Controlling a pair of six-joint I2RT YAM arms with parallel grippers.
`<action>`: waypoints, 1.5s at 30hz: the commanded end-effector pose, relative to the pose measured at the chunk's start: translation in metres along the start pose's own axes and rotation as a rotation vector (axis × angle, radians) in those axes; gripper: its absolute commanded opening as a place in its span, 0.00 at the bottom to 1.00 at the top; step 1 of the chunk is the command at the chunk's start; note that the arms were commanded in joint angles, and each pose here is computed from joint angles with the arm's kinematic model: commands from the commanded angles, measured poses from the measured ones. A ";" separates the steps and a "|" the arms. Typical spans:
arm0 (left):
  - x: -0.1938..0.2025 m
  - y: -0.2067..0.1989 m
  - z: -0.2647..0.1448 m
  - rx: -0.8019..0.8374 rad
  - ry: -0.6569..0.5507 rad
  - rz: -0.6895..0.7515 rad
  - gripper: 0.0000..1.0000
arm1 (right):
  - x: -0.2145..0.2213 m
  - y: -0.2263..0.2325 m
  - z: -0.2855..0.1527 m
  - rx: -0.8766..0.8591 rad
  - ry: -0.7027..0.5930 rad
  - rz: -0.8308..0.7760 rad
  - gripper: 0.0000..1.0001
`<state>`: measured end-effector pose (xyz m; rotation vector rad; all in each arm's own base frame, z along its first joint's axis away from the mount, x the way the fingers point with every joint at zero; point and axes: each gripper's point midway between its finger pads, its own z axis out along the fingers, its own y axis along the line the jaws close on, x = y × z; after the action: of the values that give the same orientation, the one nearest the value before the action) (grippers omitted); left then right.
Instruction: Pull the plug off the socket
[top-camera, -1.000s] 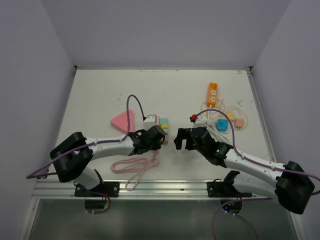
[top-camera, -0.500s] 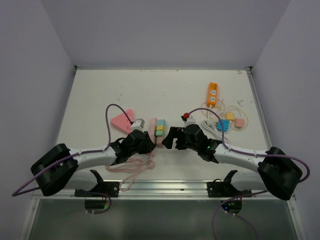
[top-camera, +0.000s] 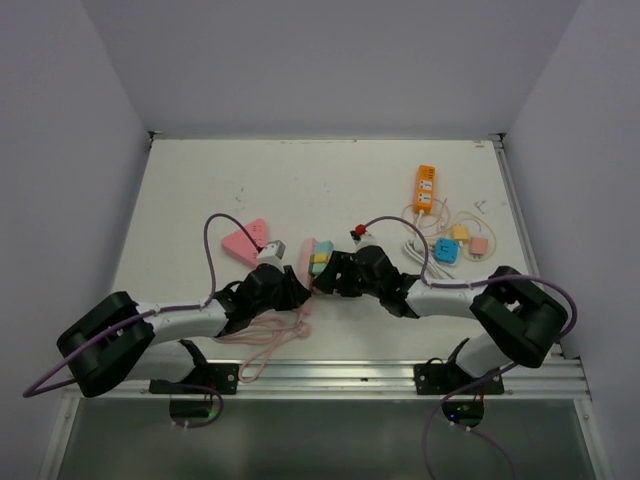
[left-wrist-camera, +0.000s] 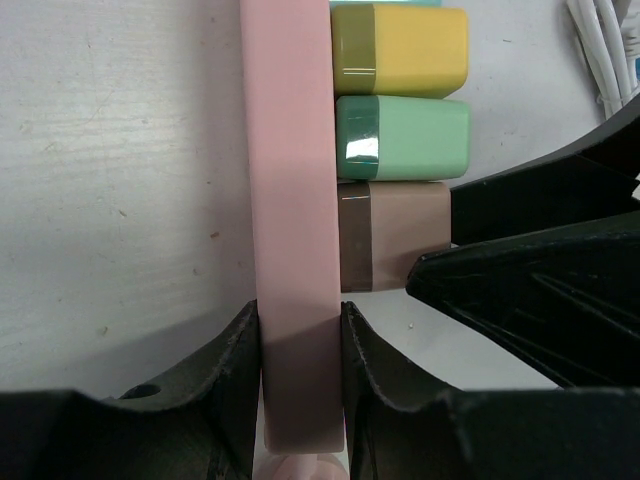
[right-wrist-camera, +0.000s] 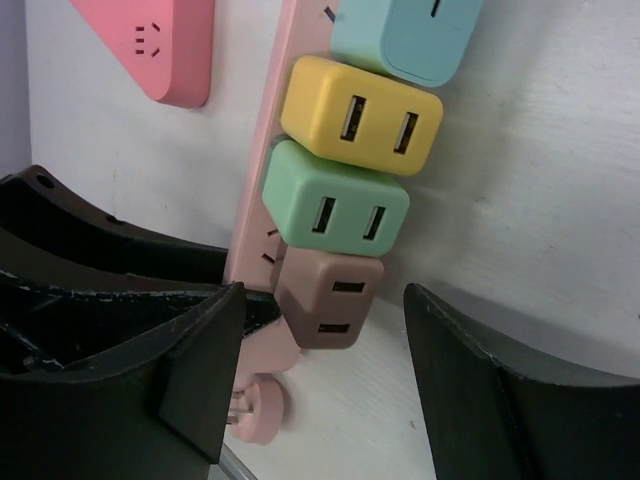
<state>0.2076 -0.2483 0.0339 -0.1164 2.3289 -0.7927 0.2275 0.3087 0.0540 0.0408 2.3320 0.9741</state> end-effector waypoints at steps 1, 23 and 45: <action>-0.019 -0.020 -0.002 0.088 -0.074 -0.008 0.00 | -0.020 0.030 0.008 -0.099 -0.045 0.032 0.66; -0.021 -0.027 -0.002 0.096 -0.026 0.095 0.62 | -0.024 0.037 0.011 -0.088 -0.009 -0.093 0.00; 0.000 0.003 0.015 -0.076 0.072 0.017 0.00 | -0.034 0.042 0.000 -0.096 -0.047 -0.111 0.00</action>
<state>0.2130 -0.2581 0.0258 -0.0669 2.4081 -0.7717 0.2402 0.3197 0.0593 -0.0542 2.3562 0.9383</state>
